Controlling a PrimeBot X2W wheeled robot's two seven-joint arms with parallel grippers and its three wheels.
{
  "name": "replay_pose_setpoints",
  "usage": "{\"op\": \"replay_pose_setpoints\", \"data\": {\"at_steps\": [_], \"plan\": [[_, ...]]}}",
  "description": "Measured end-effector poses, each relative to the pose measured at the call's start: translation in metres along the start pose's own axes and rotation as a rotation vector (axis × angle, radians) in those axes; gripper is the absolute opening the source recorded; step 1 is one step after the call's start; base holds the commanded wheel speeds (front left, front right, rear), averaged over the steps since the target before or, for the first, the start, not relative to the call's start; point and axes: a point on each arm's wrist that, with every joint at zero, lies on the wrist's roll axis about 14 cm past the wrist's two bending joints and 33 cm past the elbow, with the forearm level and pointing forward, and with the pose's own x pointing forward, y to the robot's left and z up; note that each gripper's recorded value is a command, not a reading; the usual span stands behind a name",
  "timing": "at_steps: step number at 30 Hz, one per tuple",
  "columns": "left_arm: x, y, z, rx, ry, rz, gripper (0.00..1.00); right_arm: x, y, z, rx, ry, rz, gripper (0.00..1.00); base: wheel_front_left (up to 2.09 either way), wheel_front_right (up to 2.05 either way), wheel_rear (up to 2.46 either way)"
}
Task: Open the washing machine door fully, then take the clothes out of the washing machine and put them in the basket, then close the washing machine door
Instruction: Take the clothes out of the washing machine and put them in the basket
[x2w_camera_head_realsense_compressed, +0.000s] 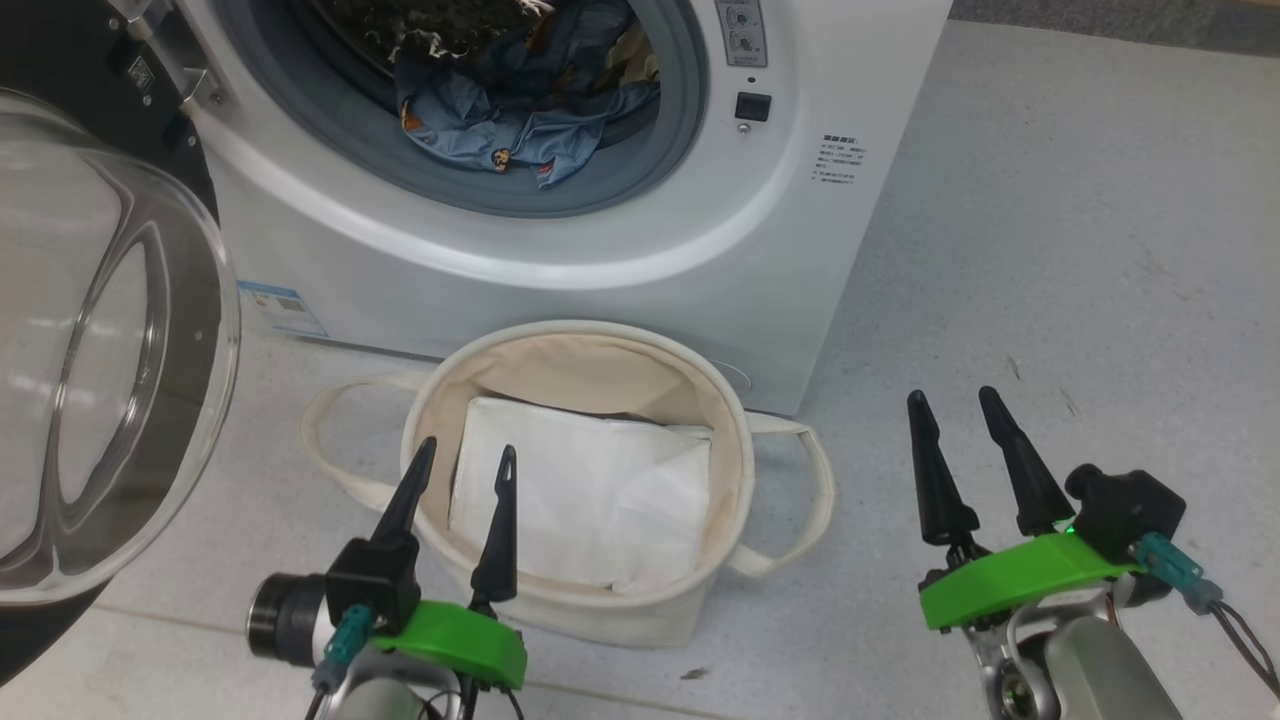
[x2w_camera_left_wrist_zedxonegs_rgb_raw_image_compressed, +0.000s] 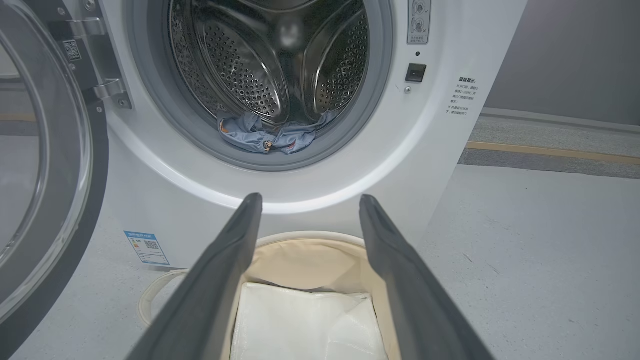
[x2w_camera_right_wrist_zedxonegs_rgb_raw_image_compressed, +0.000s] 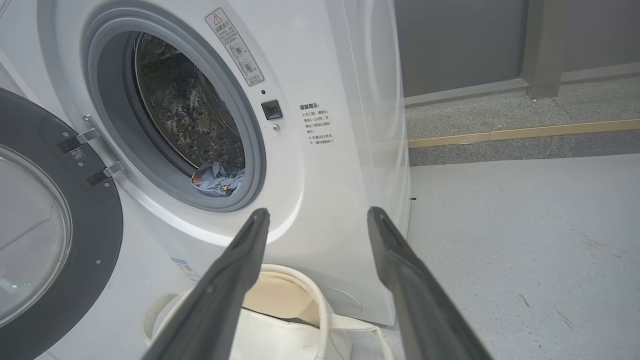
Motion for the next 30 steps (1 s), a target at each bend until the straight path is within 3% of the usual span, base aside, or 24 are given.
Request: {"op": "replay_pose_setpoints", "data": {"at_steps": [16,30], "plan": [[0.018,0.004,-0.021,-0.006,0.049,0.011,1.00,0.005,-0.003,-0.011,0.002,0.017,0.002,1.00,0.00,0.00,0.00],[0.147,0.019,-0.030,0.168,0.010,-0.043,1.00,0.031,-0.039,-0.051,0.041,0.073,-0.067,1.00,0.00,0.00,0.00]]}}
